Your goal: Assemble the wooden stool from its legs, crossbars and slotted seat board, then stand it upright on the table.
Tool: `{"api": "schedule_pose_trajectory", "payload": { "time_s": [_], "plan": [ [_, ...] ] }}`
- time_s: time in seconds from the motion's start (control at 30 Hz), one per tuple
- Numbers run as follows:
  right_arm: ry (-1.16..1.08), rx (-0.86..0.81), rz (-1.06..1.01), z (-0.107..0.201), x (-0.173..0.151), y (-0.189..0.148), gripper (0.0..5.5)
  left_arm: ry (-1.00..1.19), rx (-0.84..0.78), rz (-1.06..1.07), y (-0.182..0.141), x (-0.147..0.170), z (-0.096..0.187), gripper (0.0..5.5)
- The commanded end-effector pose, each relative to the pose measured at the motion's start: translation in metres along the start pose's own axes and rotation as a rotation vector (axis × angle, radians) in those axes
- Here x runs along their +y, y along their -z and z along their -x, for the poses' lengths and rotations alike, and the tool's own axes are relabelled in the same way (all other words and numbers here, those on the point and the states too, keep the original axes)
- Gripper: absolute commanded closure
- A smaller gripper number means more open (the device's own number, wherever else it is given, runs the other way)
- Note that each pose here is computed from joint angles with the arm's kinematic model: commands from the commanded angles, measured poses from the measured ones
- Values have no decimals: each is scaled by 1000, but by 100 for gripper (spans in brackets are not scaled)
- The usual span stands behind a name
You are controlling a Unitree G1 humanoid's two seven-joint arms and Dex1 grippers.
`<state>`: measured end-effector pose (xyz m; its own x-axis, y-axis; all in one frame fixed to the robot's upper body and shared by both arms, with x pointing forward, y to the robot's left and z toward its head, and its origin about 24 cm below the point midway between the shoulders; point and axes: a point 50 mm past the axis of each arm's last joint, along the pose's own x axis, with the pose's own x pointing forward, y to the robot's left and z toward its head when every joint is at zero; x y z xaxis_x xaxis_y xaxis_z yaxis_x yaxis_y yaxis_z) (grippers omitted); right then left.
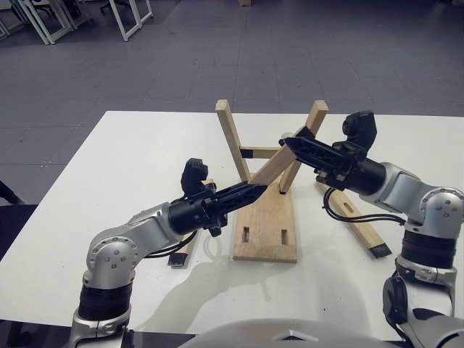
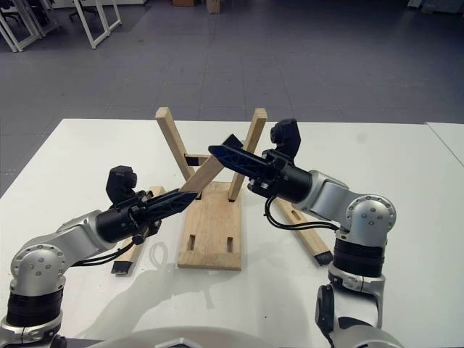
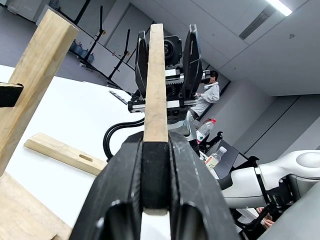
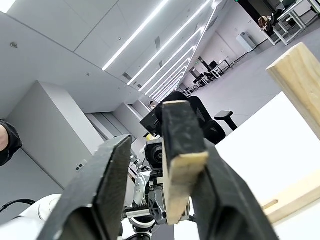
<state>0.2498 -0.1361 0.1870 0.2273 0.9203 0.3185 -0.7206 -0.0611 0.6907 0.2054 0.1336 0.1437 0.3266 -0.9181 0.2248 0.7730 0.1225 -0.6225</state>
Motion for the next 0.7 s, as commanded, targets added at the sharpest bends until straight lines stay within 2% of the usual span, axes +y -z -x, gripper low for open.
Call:
{"api": "schedule_pose_trajectory", "payload": {
  "time_s": [0.03,0.17,0.4,0.43,0.57,0.63,0.7],
  "plan": [
    [-77,6,8,0,7,-5,435,-78,-4,-4,-4,7,8,507],
    [-115,17,21,0,11,-11,505,-98,5,-17,-6,10,10,507],
    [-109,80,57,4,13,-12,506,-91,11,-45,-8,12,5,507],
    [-101,65,59,4,11,-14,507,-94,21,-52,-8,12,4,470],
    [15,44,89,10,-4,-11,509,-168,88,-64,-5,20,14,403],
    [81,-18,96,17,-13,-14,510,-187,103,-67,-7,22,23,397],
    [183,-48,133,39,-17,-21,510,-211,66,-81,-14,21,38,397]
  ]
}}
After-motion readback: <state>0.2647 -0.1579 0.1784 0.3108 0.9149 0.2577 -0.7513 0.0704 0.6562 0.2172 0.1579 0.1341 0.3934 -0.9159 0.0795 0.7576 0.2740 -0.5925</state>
